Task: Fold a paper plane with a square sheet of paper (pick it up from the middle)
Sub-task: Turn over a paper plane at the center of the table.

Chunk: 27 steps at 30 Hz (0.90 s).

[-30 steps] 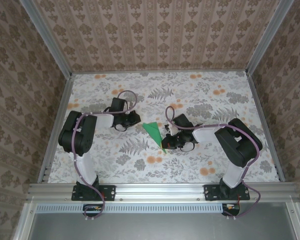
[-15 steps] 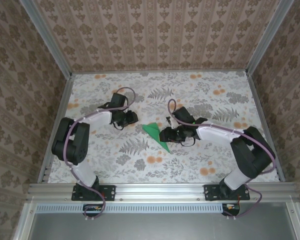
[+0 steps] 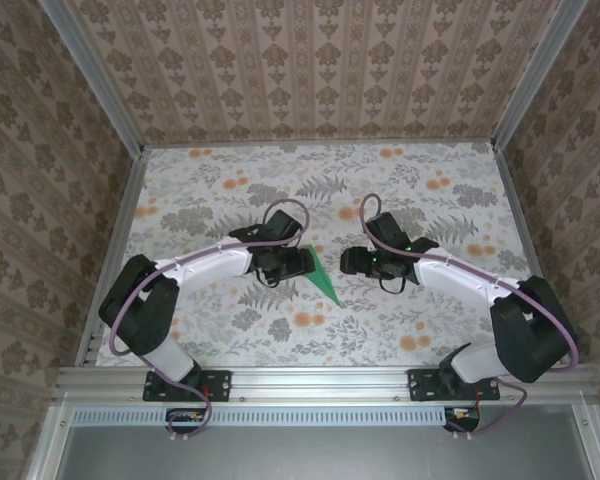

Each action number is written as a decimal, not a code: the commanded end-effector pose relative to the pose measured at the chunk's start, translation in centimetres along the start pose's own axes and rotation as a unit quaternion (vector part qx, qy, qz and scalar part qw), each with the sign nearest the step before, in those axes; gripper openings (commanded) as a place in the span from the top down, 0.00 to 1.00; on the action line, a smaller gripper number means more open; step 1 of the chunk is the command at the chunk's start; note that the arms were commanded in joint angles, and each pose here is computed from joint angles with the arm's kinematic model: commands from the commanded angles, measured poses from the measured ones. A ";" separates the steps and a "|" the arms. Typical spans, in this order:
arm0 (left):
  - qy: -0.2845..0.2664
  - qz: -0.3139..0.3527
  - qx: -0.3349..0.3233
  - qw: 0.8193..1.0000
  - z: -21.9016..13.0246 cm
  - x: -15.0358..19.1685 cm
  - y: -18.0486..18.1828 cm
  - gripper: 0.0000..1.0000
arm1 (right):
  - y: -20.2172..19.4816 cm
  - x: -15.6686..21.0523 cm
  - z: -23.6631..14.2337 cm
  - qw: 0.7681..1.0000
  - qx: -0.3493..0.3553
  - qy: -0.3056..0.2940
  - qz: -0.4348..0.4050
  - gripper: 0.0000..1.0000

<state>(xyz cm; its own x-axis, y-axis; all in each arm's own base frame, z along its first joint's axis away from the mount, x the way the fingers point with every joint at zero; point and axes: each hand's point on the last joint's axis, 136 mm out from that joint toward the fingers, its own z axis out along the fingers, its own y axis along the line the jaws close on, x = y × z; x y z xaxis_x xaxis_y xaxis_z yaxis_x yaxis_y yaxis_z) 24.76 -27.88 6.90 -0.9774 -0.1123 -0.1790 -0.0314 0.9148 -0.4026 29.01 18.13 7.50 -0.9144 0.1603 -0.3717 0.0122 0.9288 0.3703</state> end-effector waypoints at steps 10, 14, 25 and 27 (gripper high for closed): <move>0.023 -0.041 -0.053 0.997 2.3 -1.0 -2.4 0.32 | -3.5 1.0 -0.9 0.998 0.046 -0.011 0.041 0.30; 0.029 -0.045 -0.069 0.996 2.8 -0.8 -1.8 0.42 | -3.9 0.9 -1.1 0.998 0.051 -0.012 0.044 0.30; 0.017 -0.052 -0.072 0.996 1.6 -0.3 -0.5 0.80 | -3.9 1.1 -0.7 0.998 0.047 -0.005 0.052 0.30; 0.019 -0.052 -0.066 0.996 1.6 -0.2 -0.5 0.91 | -3.6 1.1 -0.7 0.998 0.041 -0.005 0.051 0.30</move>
<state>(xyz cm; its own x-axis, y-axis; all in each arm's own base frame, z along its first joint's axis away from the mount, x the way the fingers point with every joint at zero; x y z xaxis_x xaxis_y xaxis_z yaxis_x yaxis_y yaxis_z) 25.65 -29.56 4.91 -0.9755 -0.1978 -0.0966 -0.1621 0.9425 -0.2921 28.40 15.22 6.94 -0.8965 0.2419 -0.3711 0.1070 0.9312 0.3485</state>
